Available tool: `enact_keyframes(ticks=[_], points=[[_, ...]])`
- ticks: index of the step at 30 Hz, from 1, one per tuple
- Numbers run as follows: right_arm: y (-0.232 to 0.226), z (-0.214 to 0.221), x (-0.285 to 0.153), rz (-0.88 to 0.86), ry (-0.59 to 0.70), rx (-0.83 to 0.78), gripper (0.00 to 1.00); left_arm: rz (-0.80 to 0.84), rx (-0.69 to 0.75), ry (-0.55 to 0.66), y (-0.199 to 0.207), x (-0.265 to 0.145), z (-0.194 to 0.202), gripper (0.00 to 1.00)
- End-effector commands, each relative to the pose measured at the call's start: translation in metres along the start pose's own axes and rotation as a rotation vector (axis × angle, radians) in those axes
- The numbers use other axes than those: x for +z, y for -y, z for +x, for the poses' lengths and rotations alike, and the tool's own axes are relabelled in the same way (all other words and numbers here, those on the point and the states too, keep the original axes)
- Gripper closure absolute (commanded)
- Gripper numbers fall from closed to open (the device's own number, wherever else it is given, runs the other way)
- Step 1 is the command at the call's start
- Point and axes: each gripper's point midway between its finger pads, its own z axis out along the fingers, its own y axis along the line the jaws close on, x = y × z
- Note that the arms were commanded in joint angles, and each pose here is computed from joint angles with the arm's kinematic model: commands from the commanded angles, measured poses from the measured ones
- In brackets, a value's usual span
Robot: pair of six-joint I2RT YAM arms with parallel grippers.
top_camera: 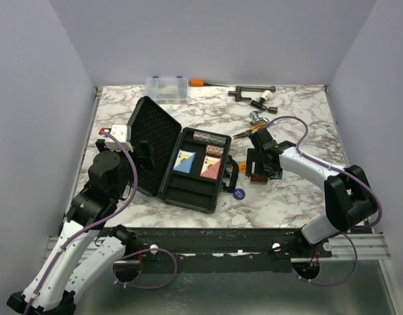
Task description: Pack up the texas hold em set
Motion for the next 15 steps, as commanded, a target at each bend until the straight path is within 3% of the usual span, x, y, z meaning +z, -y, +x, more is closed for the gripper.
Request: enact_keyframes(ticks=[1, 13, 15], points=[[0.0012, 0.0023, -0.0034, 0.024, -0.018, -0.015, 0.11, 0.013, -0.002, -0.010, 0.0011, -0.0014, 0.0026, 0.02], [-0.0029, 0.0069, -0.0002, 0.014, -0.034, -0.010, 0.20, 0.016, -0.005, -0.003, 0.0011, -0.0030, 0.0010, 0.02], [-0.0041, 0.0070, 0.0014, 0.010, -0.037, -0.008, 0.26, 0.016, -0.006, -0.003, 0.0011, -0.0032, 0.0009, 0.02]])
